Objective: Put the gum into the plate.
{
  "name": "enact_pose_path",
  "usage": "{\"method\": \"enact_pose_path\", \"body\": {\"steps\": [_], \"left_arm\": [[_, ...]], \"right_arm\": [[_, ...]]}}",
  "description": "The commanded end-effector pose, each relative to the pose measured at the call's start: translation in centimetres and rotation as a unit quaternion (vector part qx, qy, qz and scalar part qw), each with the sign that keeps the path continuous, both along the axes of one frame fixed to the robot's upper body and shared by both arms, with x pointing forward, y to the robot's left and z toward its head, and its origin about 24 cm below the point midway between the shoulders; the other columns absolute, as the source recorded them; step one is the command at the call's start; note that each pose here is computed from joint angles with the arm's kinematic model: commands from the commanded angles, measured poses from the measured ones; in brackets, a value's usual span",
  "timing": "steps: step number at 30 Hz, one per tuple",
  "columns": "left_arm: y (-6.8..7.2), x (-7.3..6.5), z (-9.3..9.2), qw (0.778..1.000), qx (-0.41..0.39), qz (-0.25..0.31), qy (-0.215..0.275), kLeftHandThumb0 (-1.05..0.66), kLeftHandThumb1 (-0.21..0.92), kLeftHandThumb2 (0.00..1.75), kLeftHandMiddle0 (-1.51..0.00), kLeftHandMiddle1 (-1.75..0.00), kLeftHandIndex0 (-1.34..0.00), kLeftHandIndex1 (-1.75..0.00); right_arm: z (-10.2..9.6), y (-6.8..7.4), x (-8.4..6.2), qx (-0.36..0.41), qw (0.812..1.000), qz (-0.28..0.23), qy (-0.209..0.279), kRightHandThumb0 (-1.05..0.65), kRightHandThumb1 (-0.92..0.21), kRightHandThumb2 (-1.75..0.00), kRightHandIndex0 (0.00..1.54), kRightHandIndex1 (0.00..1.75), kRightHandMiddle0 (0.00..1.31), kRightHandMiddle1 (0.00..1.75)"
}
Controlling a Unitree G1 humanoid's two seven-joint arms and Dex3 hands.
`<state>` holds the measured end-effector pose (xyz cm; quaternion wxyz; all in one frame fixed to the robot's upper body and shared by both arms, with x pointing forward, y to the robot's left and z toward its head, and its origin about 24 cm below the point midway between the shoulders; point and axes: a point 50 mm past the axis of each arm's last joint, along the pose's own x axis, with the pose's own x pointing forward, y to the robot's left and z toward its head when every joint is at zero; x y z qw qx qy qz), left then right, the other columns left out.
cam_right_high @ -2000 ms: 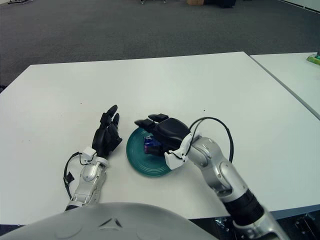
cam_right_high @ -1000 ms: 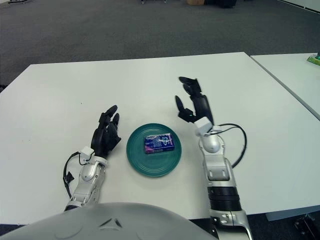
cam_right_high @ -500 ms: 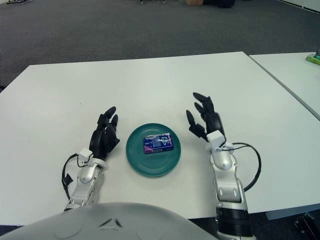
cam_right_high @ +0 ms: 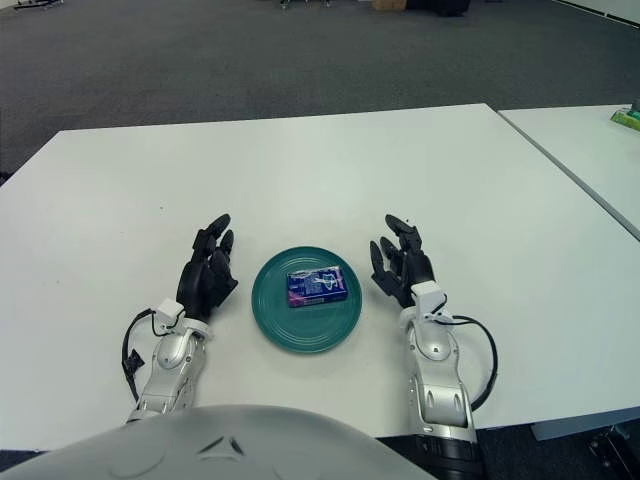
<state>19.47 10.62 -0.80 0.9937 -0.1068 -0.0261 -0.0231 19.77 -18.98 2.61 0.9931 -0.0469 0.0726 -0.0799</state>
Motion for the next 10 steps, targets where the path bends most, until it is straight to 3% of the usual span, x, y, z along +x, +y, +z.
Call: {"method": "enact_pose_path", "body": {"steps": [1, 10], "left_arm": [[0.12, -0.82, -1.33, 0.999, 0.000, 0.005, 0.039, -0.87, 0.92, 0.94, -0.26, -0.01, 0.00, -0.70], [0.11, -0.72, -1.15, 0.999, 0.000, 0.008, 0.041, -0.87, 0.92, 0.96, -0.25, 0.00, 0.00, -0.67]], "right_arm": [[-0.66, 0.36, -0.04, 0.016, 1.000, -0.007, 0.026, -0.61, -0.92, -0.70, 0.34, 0.01, 0.00, 0.45], [-1.65, 0.96, -0.02, 0.025, 0.999, -0.010, 0.038, -0.63, -0.92, -0.73, 0.35, 0.01, 0.00, 0.44]]}}
